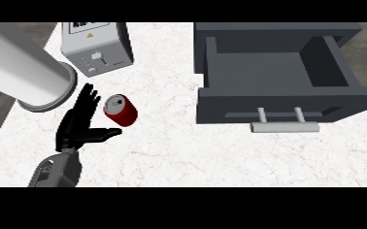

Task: Pick up the can, place it into the drawer and close the drawer

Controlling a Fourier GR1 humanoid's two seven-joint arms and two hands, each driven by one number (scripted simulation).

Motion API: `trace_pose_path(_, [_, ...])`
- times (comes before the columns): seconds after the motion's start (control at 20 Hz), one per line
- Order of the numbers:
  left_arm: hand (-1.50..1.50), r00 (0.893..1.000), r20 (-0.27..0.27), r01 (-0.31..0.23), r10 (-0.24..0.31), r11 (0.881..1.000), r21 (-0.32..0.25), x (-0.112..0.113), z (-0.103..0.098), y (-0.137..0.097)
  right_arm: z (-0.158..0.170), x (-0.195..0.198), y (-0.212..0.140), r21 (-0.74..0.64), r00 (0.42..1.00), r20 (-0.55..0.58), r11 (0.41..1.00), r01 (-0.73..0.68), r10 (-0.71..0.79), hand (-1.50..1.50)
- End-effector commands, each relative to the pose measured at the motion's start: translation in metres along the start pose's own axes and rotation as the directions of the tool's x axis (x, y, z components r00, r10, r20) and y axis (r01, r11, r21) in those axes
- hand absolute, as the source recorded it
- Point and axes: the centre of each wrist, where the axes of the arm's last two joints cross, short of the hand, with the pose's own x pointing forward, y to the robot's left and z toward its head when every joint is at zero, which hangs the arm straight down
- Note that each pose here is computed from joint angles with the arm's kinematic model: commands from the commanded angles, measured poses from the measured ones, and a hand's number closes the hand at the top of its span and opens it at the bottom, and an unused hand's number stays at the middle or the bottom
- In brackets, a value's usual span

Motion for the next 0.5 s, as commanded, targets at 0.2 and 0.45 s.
trace_pose_path(0.2, [-1.50,0.997,-0.043,-0.062,0.062,0.998,0.008,-0.039,-0.003,0.000,0.000,-0.005,-0.008,0.006,1.000,0.011,1.000,-0.007,0.007,-1.50])
trace_pose_path(0.45, [-1.50,0.995,-0.064,-0.075,0.073,0.997,-0.020,-0.060,0.003,-0.004,0.015,0.008,-0.003,0.010,1.000,0.003,1.000,-0.003,0.003,-1.50])
